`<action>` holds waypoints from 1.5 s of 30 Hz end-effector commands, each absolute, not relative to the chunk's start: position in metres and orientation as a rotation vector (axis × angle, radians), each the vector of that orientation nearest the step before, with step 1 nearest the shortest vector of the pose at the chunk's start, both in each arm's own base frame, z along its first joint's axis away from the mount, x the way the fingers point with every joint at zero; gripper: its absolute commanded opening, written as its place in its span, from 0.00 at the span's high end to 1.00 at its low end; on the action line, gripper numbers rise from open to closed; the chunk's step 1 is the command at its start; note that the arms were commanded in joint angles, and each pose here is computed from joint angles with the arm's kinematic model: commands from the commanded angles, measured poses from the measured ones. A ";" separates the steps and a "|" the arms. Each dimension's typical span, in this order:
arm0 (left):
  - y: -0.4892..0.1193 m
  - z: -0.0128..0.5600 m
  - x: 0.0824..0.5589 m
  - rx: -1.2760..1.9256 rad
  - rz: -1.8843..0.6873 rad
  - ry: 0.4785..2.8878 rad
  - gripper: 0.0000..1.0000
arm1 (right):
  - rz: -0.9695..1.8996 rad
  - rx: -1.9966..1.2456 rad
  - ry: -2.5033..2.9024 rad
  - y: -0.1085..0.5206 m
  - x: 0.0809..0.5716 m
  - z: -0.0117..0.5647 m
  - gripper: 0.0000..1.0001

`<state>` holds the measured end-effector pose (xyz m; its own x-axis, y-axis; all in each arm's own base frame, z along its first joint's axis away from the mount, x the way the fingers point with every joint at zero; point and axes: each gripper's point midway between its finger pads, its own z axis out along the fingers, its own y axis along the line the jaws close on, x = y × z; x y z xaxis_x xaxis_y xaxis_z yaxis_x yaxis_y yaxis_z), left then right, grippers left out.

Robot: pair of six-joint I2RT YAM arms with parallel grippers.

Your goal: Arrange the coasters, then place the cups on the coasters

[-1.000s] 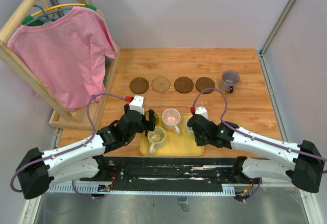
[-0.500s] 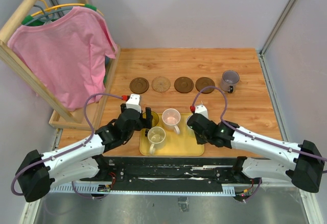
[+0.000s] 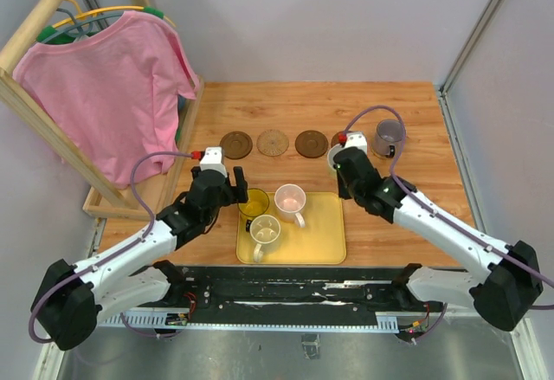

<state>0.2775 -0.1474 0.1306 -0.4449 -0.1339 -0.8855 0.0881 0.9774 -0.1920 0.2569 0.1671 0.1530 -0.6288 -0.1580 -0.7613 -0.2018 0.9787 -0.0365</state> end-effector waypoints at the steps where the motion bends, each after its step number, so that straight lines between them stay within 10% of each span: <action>1: -0.143 0.149 0.294 -0.099 -0.273 1.965 0.12 | 0.091 -0.151 2.151 0.153 0.312 0.185 0.99; 45: -0.132 0.102 0.305 -0.152 -0.227 2.134 0.14 | 0.068 -0.038 2.292 0.106 0.466 0.125 0.99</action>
<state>0.2955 -0.1271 0.0872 -0.5715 -0.1687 -0.8030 -0.0250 0.9818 -0.1884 0.4387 0.1073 0.0968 -0.7345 -0.0311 -0.6778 -0.0560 0.9983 0.0149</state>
